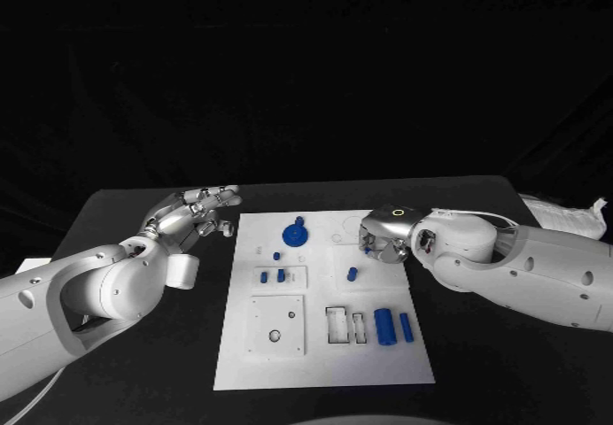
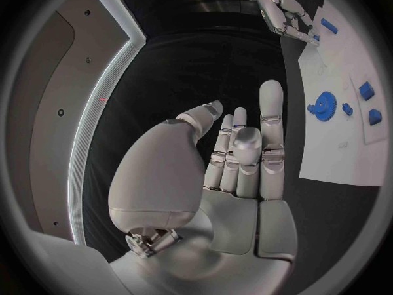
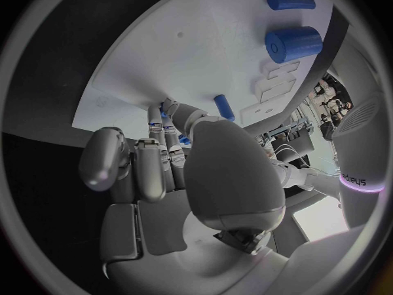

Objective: Assemble the parts on the task board

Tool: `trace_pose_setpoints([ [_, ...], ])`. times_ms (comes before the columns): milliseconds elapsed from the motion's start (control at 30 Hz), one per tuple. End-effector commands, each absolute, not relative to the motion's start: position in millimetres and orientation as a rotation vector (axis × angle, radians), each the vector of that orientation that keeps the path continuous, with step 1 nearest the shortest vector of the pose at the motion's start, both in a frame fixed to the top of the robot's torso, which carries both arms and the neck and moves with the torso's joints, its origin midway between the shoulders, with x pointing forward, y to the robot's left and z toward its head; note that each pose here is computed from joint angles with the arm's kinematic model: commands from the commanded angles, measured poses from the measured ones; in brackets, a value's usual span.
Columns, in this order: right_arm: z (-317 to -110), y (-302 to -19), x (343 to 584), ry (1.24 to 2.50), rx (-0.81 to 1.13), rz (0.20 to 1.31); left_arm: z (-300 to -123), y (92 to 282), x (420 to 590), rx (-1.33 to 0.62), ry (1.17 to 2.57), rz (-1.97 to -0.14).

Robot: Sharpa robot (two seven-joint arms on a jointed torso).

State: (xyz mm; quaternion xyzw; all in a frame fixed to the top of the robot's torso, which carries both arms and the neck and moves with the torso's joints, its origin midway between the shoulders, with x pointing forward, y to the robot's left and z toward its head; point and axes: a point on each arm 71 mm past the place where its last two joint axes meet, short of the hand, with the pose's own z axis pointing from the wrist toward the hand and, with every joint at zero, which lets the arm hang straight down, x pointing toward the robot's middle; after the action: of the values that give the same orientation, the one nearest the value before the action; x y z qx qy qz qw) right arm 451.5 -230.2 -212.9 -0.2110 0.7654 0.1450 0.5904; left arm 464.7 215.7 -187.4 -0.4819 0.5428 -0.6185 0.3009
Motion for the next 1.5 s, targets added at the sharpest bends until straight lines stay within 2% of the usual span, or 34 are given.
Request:
trace_pose_setpoints([
  [33,-220,-231,449,1.825,-0.528,0.293,-187.1,215.5,464.6,-1.282,1.44,-1.651],
  [567,-212,-223,446,1.74,-0.5,0.343,-188.1,216.9,465.1,-1.288,1.449,-1.644],
  [1133,-196,-223,437,1.73,-0.454,0.375,-192.1,219.9,467.7,-1.305,1.469,-1.619],
  [1500,-175,-197,416,1.674,-0.489,0.474,-193.4,221.6,468.3,-1.307,1.463,-1.614],
])
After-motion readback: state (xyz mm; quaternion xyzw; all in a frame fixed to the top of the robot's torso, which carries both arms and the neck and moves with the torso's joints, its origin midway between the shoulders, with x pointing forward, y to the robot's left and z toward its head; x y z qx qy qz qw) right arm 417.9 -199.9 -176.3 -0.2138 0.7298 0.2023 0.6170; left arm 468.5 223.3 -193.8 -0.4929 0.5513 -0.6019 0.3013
